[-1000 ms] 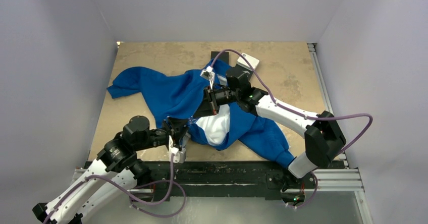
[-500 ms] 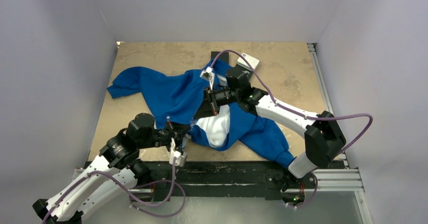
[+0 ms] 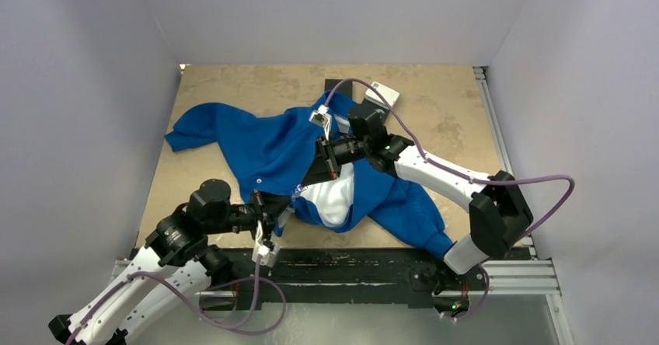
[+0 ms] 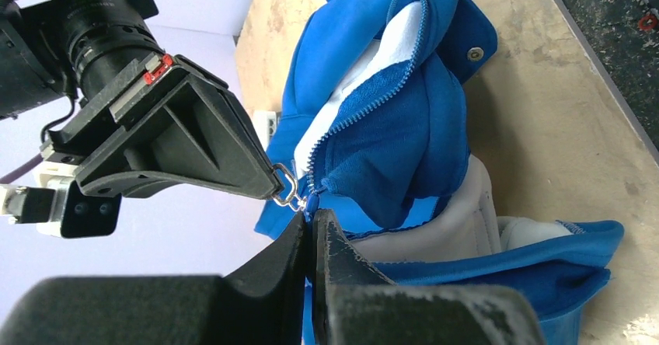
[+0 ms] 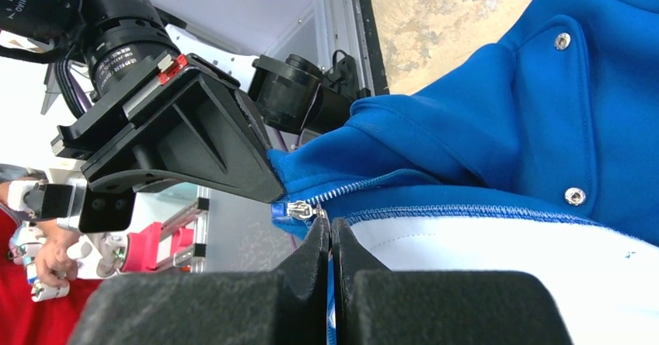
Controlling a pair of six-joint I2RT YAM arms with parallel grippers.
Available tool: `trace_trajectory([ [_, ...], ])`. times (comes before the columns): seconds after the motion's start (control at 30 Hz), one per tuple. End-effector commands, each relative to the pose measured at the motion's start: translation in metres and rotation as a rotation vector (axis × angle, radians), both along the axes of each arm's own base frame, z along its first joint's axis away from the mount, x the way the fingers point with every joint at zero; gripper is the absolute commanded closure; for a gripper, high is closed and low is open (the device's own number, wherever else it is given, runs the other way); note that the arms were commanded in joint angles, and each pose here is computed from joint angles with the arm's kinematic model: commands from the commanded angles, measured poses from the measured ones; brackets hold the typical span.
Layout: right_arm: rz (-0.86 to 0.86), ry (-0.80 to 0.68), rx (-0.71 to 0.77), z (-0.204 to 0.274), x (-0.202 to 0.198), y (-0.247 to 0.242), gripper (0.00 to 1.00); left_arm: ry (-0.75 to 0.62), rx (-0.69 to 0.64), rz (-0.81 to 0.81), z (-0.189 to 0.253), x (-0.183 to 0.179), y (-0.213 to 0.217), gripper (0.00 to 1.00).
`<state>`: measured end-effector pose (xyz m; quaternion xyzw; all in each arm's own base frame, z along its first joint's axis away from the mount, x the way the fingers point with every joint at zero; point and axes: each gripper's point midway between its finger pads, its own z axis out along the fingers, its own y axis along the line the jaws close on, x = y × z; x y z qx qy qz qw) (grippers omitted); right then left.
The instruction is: Zip up the jacket
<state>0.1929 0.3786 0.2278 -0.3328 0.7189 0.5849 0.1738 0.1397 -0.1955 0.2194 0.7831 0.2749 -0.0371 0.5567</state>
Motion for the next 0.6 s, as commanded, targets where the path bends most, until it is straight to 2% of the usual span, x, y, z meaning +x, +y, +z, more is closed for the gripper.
trace_trajectory([
  [0.0,-0.041,-0.038,0.022,0.011,0.008,-0.007,1.00,-0.094,-0.026,-0.119,0.015,-0.015,-0.006,1.00],
  [0.2,-0.059,-0.032,0.008,0.008,0.017,-0.005,1.00,-0.143,-0.042,-0.176,0.022,-0.024,-0.008,1.00],
  [0.57,-0.052,-0.044,-0.021,-0.002,0.035,0.004,1.00,-0.138,-0.017,-0.232,0.024,-0.043,0.000,1.00],
])
